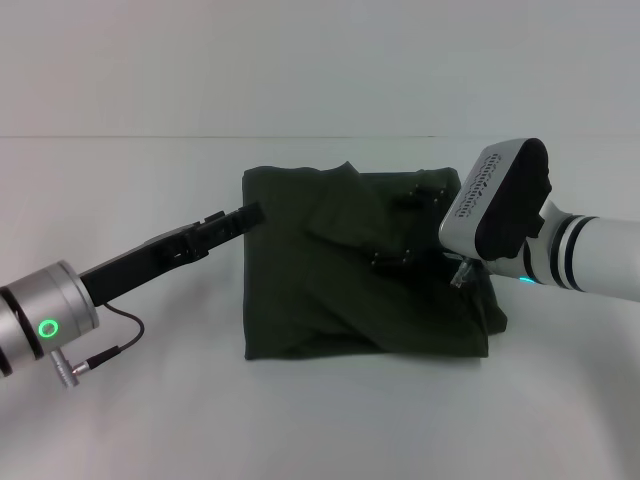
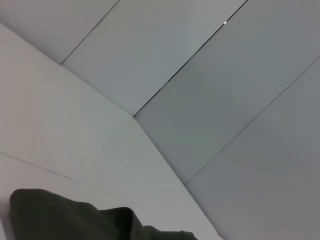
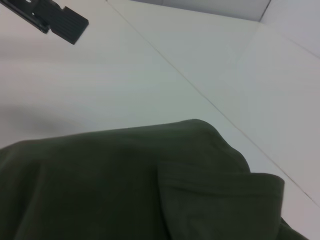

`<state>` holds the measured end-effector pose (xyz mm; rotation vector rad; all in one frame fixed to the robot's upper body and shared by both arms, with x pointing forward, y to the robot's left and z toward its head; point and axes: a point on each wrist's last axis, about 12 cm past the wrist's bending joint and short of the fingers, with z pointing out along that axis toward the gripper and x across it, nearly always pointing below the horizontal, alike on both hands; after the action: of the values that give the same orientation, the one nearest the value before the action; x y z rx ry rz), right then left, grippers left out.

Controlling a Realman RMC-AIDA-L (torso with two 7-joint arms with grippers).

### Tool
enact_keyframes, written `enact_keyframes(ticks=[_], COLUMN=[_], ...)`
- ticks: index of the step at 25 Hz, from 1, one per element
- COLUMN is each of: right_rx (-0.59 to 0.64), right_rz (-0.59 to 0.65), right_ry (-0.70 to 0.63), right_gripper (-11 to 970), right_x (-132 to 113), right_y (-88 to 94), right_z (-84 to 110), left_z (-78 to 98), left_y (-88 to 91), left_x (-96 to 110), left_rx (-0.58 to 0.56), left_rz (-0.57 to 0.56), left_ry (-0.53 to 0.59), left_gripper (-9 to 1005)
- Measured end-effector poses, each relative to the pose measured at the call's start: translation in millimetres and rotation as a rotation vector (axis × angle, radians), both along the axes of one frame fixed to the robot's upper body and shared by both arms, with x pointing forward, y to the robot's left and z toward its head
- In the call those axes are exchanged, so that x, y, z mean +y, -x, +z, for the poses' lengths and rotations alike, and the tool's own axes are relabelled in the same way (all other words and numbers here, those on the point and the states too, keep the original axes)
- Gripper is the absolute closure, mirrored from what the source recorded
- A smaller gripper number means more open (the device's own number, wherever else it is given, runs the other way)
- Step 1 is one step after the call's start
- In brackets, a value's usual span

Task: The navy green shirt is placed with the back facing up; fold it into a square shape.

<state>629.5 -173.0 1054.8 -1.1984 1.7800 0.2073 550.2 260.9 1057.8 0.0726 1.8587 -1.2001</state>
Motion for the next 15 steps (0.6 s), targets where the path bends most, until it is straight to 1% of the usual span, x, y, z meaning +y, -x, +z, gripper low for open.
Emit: enact_keyframes(ticks=[4,7,12,15], right_rx=[-0.008,-0.011,-0.020,-0.027], right_rz=[-0.025,-0.051,-0.060,-0.097], right_ry=[0.000,-0.029,-0.035,-0.028], right_gripper=[73,72,73,74], right_x=[-1.5,-2.8,-3.6,-6.3], right_y=[-2.6,-3.9,-5.4,-8.7], right_z=[1.2,3.4,5.5,6.1], left_z=[-0.2,-0.3,-0.4,0.0], left_y=[0.2,0.3,0.3,0.2], left_x=[-0.8,-1.1,-2.0,-2.1], left_rx=[0.000,0.001,0.002,0.000], left_rz=[-0.002,-0.002,-0.004,-0.005], left_ry=[0.001,0.001,0.003,0.005], left_gripper=[79,79,79,79])
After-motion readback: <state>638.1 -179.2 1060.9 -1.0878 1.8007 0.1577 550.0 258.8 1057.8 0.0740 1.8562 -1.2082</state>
